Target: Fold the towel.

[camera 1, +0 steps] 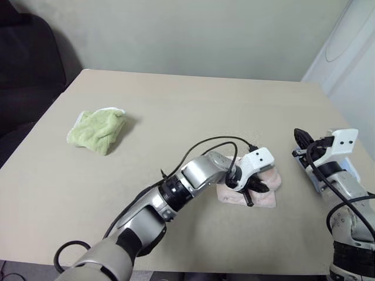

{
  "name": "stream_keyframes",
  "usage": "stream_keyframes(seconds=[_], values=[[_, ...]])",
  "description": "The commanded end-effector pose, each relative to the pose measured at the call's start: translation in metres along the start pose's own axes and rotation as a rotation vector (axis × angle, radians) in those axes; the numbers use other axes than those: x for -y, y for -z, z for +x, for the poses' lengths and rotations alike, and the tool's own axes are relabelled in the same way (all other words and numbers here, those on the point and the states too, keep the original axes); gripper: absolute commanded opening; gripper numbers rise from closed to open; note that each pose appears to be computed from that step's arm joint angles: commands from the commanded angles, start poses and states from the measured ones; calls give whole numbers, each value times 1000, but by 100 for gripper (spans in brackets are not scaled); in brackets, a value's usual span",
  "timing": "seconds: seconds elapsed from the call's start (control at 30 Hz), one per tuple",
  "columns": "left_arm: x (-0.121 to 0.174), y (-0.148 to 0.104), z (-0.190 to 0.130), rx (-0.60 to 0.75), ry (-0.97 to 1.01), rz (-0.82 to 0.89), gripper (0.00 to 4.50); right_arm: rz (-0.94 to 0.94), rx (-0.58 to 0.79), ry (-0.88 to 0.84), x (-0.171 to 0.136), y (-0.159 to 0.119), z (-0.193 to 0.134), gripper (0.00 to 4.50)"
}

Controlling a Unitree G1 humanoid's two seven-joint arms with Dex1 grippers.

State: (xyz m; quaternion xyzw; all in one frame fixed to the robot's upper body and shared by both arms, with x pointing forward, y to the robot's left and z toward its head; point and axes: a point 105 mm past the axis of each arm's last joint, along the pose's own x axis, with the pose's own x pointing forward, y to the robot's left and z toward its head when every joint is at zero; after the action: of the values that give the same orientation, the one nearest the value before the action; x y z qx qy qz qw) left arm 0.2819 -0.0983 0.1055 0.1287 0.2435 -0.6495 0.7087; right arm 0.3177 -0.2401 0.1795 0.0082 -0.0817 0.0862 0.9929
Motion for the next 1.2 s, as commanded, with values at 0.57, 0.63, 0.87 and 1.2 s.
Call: stream_keyframes(seconds=[0.57,0.63,0.87,1.2], values=[[-14,-43,-67,366,34,-162,447,-41,3,-89,-11,-7,9,0],[-32,-37,-85,402,-47,-148,447,-41,-22,-120,-13,-5,5,0],[-56,-8,-116,414,-173,10,319,-42,-113,-339,-50,-3,-7,0],[-31,-16,-101,408,-46,173,8,-87,-237,-459,-77,15,-21,0]])
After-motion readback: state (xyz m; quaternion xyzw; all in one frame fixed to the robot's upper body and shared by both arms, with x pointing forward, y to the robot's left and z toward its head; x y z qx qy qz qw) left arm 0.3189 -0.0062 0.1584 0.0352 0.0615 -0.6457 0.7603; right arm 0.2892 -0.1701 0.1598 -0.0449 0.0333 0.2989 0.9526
